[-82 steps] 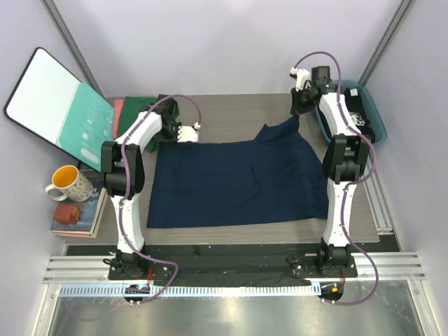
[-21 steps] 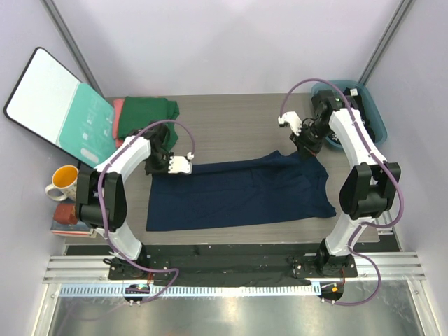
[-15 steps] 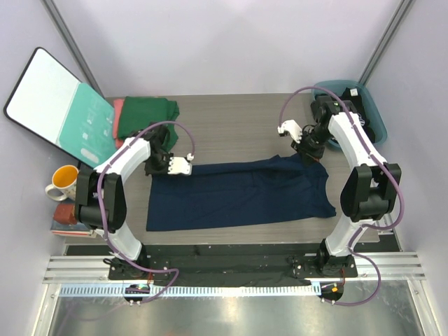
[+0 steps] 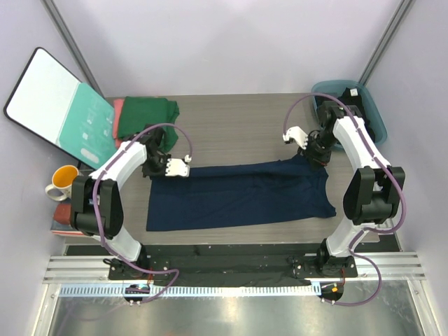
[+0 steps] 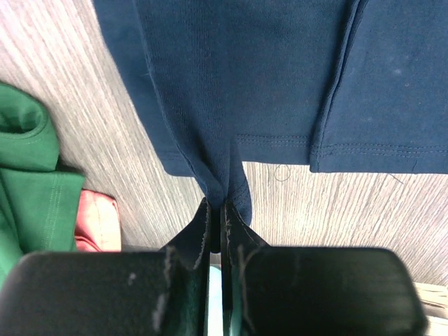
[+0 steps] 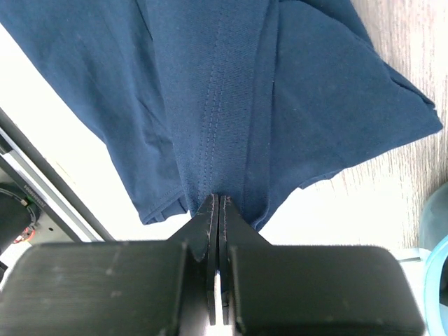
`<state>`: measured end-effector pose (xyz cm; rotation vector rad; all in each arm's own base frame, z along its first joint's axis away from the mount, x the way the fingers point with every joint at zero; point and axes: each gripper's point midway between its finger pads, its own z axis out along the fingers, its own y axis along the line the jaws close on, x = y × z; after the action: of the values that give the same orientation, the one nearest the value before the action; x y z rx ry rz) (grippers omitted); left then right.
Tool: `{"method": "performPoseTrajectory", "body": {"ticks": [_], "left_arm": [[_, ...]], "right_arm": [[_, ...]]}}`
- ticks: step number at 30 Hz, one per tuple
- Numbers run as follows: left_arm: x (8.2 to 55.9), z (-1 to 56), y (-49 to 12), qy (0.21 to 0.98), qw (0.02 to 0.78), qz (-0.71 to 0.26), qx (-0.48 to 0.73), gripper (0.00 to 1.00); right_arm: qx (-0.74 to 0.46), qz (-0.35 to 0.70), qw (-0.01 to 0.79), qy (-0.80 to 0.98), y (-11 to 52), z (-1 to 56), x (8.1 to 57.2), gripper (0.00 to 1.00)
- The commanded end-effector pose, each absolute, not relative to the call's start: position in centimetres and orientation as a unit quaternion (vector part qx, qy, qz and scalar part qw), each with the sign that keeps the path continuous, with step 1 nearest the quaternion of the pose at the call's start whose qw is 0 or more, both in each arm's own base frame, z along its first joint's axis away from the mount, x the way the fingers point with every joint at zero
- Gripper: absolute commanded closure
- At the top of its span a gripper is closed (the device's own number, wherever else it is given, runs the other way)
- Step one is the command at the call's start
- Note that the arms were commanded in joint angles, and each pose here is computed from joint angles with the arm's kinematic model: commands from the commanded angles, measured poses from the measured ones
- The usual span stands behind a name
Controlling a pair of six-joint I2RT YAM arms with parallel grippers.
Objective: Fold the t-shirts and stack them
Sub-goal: Fold the other side of the tshirt into a rectangle
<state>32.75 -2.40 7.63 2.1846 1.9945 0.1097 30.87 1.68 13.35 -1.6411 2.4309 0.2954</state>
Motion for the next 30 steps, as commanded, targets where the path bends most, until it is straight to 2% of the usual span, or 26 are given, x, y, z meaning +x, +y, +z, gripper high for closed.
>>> {"method": "performPoseTrajectory", "body": {"ticks": [1, 9, 16, 30], "left_arm": [[32.7, 9.1, -2.1, 0.677, 0.115, 0.046, 0.726, 1.00], [30.9, 9.3, -3.0, 0.675, 0.122, 0.011, 0.728, 1.00], [28.7, 7.9, -2.6, 0.657, 0.095, -0.004, 0.748, 1.00], [28.6, 7.4, -2.5, 0.644, 0.086, -0.005, 0.760, 0.99]], "right_arm": [[-0.573, 0.073, 0.103, 0.810, 0.7, 14.6, 30.0, 0.99], [-0.600, 0.073, 0.082, 0.792, 0.2, 14.3, 28.2, 0.99], [-0.623, 0.086, 0.048, 0.776, 0.1, 13.1, 26.1, 0.99], [-0.657, 0.103, 0.001, 0.747, 2.4, 10.2, 24.0, 0.99]]}}
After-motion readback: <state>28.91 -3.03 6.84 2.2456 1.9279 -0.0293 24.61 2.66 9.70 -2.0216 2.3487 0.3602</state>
